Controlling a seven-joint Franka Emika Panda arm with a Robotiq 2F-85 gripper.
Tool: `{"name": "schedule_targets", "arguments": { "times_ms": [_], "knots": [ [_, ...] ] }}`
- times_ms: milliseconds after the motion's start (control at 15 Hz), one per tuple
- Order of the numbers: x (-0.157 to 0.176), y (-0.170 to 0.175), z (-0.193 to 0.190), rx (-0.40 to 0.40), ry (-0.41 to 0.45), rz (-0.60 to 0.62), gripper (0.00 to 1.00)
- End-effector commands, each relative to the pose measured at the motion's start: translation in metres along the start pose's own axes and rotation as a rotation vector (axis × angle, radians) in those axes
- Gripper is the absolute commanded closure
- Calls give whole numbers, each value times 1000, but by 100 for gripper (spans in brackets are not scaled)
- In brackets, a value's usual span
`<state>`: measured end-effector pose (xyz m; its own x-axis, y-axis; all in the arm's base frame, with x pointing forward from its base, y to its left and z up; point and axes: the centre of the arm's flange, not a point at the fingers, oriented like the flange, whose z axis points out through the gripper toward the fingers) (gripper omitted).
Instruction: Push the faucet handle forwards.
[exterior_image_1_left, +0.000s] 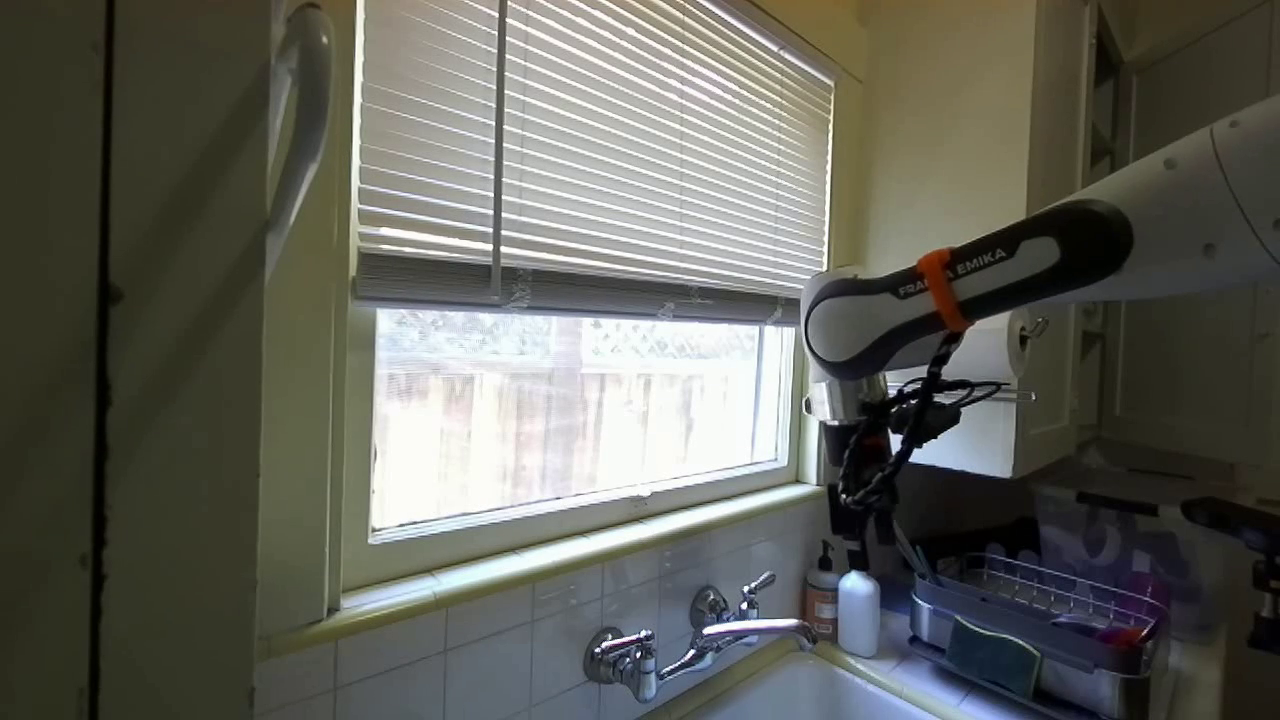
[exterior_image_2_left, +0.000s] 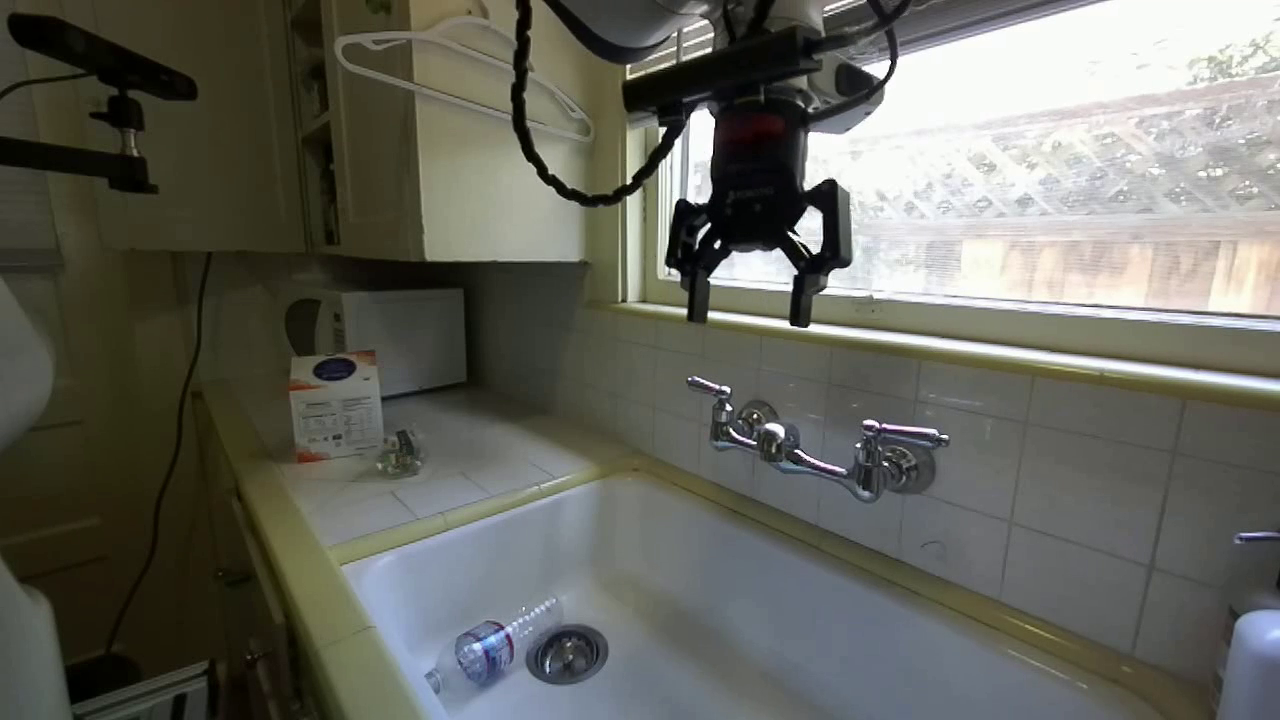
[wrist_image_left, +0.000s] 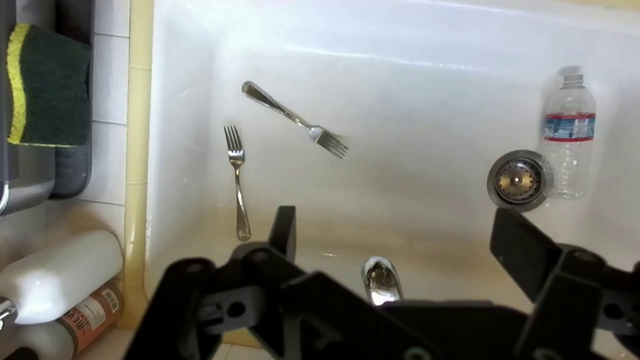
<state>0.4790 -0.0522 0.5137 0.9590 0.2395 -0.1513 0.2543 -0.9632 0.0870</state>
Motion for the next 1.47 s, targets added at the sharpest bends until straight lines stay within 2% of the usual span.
{"name": "schedule_targets", "arguments": {
  "times_ms": [0,200,267,333,667,933,1067,1400],
  "knots": [
    [42,15,18,5,64,7,0],
    [71,16,30,23,137,-6,0],
    [81,16,33,32,161,-7,25],
    [90,18,35,32,184,0,25],
    [126,39,46,3,316,54,65],
    [144,58,58,-31,377,80,96],
    [148,66,66,-37,395,95,100],
    [152,77,82,-38,447,130,100]
  ]
}}
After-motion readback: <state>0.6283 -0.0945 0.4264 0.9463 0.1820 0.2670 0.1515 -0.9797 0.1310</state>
